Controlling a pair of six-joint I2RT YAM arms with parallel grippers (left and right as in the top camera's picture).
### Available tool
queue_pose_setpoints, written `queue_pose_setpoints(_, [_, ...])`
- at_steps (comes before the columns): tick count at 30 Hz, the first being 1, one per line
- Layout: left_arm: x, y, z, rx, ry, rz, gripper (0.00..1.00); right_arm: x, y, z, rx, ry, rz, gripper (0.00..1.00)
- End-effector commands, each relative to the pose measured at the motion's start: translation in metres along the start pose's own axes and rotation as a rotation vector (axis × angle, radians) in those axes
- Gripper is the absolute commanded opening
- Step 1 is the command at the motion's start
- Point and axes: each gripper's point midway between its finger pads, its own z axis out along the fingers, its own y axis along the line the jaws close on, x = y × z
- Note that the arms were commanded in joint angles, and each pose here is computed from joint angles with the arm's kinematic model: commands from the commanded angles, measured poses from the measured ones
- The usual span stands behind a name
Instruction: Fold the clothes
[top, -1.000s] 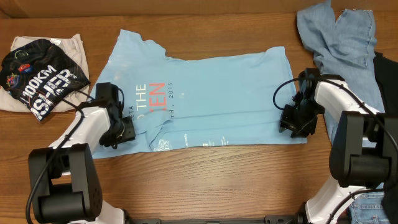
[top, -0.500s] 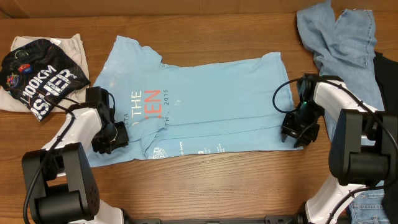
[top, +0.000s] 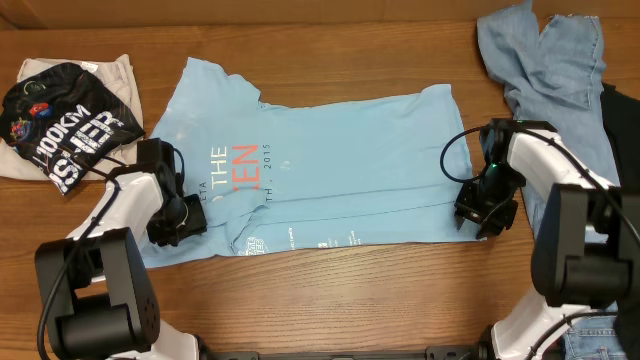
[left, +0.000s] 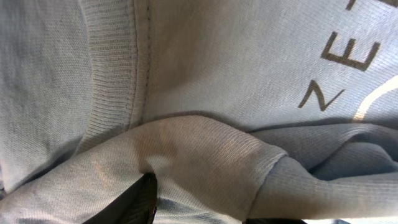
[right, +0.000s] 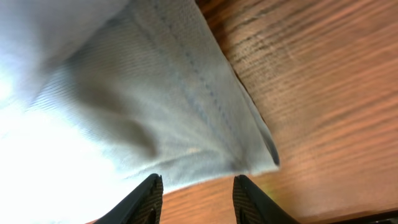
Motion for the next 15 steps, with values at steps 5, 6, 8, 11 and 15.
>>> queue_pose_setpoints(5, [-0.040,-0.021,-0.044,0.108,-0.136,0.045,0.51,-0.008,0.005,-0.049,-0.089,-0.223,-0.014,0.41])
queue_pose_setpoints(6, [-0.044,-0.025,-0.054,0.120,-0.165,0.059,0.53,-0.011,0.007,-0.059,-0.110,-0.270,-0.018,0.41])
queue_pose_setpoints(8, [-0.050,-0.030,-0.076,0.131,-0.227,0.090,0.60,-0.017,0.013,-0.084,-0.155,-0.376,-0.059,0.49])
queue_pose_setpoints(11, [-0.058,-0.037,-0.107,0.150,-0.324,0.110,1.00,-0.022,0.025,-0.120,-0.230,-0.502,-0.146,0.66])
queue_pose_setpoints(15, [-0.076,-0.052,-0.145,0.228,-0.447,0.215,1.00,-0.023,0.036,-0.152,-0.303,-0.613,-0.205,0.79])
